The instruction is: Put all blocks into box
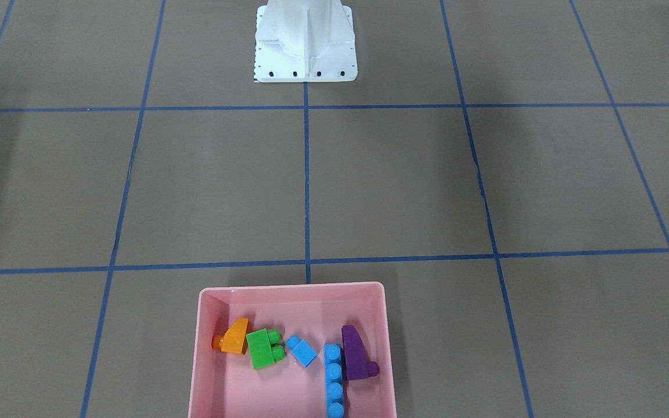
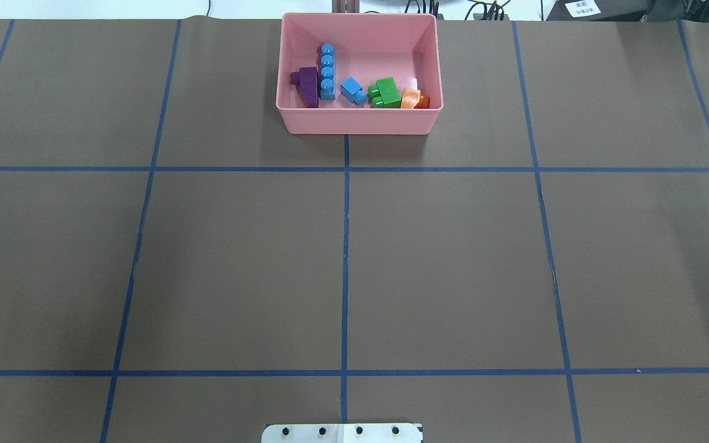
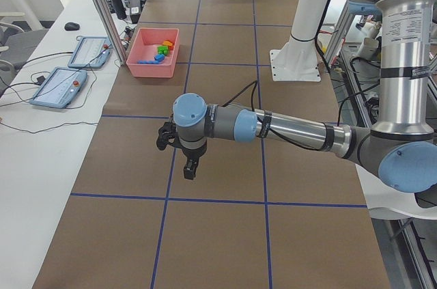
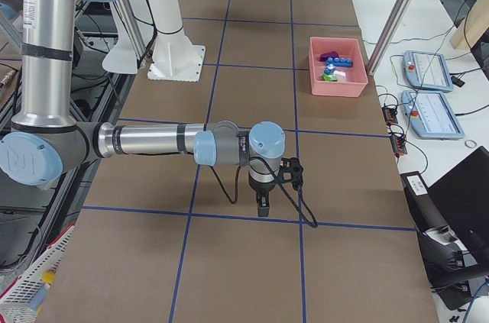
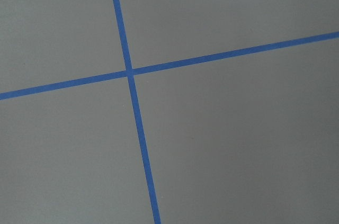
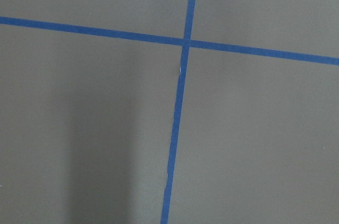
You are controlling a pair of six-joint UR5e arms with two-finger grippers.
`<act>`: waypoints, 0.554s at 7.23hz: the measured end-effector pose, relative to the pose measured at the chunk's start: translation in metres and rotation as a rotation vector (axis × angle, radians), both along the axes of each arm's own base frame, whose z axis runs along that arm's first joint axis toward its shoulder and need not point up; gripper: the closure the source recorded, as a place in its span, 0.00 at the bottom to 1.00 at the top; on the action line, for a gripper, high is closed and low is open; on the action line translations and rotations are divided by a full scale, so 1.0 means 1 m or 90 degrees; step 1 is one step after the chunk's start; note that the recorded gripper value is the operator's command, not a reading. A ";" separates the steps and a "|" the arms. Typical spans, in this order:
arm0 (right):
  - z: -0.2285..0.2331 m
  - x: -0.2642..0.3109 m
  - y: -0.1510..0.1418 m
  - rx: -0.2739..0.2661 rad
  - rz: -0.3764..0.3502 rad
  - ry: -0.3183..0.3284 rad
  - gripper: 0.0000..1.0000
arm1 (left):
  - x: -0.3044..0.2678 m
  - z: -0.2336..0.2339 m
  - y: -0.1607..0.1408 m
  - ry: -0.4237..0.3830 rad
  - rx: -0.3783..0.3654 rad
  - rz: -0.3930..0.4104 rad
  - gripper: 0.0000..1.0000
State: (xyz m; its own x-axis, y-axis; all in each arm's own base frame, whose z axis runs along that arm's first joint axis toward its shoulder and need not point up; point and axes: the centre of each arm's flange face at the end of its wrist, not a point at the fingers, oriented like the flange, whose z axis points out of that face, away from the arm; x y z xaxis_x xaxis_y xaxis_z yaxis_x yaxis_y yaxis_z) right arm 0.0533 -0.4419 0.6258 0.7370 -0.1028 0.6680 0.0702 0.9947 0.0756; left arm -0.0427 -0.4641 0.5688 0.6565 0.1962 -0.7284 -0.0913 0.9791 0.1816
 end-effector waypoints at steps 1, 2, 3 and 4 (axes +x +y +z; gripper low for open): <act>0.000 0.000 0.000 0.002 -0.001 0.001 0.00 | 0.000 0.000 0.000 -0.001 0.000 0.000 0.00; -0.001 0.000 0.000 0.003 -0.001 0.002 0.00 | 0.000 0.000 0.000 -0.001 0.001 0.000 0.00; -0.001 0.000 0.000 0.003 -0.001 0.002 0.00 | 0.000 0.000 0.000 -0.002 0.001 0.000 0.00; -0.001 0.000 0.000 0.001 0.000 0.002 0.00 | 0.000 0.000 0.000 -0.002 0.000 0.000 0.00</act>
State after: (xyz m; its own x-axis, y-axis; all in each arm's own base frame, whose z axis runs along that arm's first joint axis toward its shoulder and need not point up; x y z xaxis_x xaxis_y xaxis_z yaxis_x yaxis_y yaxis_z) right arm 0.0535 -0.4418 0.6251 0.7389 -0.1039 0.6658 0.0703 0.9945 0.0772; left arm -0.0430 -0.4644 0.5688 0.6584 0.1964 -0.7265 -0.0912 0.9791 0.1820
